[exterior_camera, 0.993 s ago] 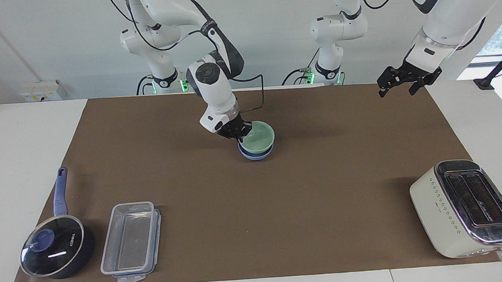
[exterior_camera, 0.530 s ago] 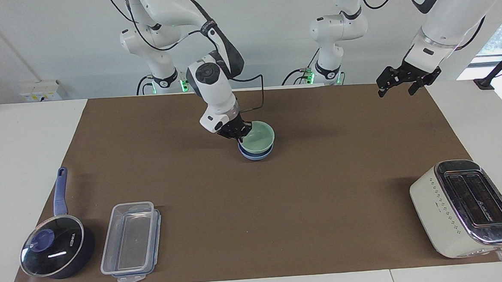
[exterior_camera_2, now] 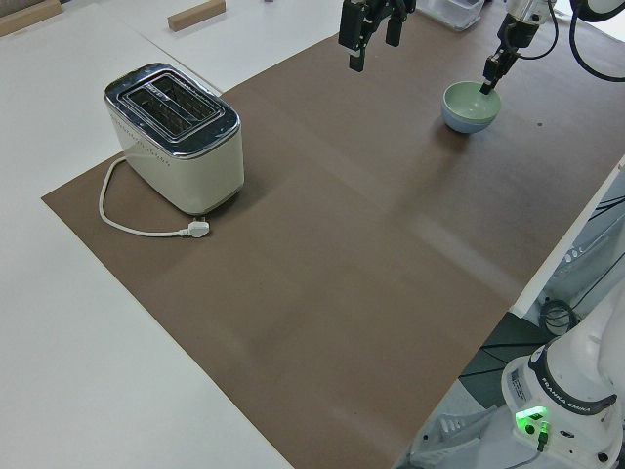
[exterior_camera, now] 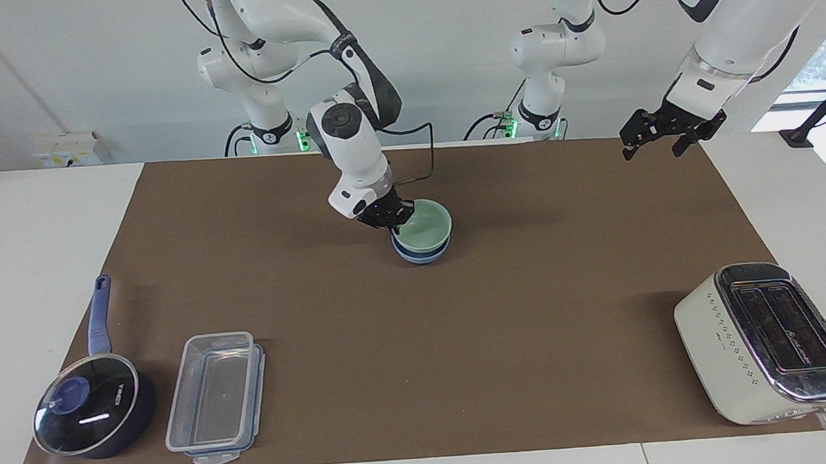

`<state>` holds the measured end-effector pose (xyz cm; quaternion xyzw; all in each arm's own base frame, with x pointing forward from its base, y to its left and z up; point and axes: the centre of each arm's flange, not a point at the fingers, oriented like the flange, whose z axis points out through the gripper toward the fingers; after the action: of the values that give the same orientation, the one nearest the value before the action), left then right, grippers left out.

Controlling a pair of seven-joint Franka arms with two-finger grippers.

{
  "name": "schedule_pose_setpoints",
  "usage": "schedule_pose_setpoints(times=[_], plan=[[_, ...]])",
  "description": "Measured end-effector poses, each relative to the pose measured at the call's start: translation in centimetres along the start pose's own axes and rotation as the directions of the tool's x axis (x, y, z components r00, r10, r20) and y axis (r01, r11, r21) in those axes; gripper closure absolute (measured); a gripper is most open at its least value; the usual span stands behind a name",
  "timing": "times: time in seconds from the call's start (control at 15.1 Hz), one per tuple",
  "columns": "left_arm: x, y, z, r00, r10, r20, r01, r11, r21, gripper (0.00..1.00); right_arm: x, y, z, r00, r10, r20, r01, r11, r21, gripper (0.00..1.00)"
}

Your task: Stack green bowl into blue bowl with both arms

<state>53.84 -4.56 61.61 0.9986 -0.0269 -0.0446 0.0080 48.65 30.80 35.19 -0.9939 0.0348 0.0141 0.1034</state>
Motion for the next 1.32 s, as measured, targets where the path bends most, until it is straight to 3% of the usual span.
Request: schedule_pose_setpoints(times=[0.4, 0.6, 0.86, 1.06, 1.32], plan=[[0.0, -0.1, 0.0, 1.0, -0.001, 0.0, 0.001, 1.0, 0.0, 0.0, 1.5, -0.3, -2.3, 1.0, 0.009, -0.023, -0.009, 1.0, 0.019, 0.1], [0.0, -0.1, 0.0, 1.0, -0.002, 0.0, 0.002, 1.0, 0.0, 0.0, 4.9, 1.5, -7.5, 0.999, 0.042, -0.022, -0.042, 0.999, -0.003, 0.01], [0.0, -0.2, 0.0, 1.0, -0.004, 0.0, 0.004, 1.0, 0.0, 0.0, 9.2, 7.5, -17.9, 0.998, 0.061, -0.024, -0.063, 0.991, -0.117, 0.0], [0.0, -0.2, 0.0, 1.0, -0.004, 0.0, 0.004, 1.0, 0.0, 0.0, 9.7, 12.1, -24.7, 0.999, 0.055, 0.0, -0.054, 0.982, -0.182, 0.0], [0.0, -0.3, 0.0, 1.0, -0.005, 0.0, 0.005, 1.0, 0.0, 0.0, 7.9, 18.9, -31.9, 0.998, 0.024, 0.049, -0.012, 0.973, -0.231, 0.0]])
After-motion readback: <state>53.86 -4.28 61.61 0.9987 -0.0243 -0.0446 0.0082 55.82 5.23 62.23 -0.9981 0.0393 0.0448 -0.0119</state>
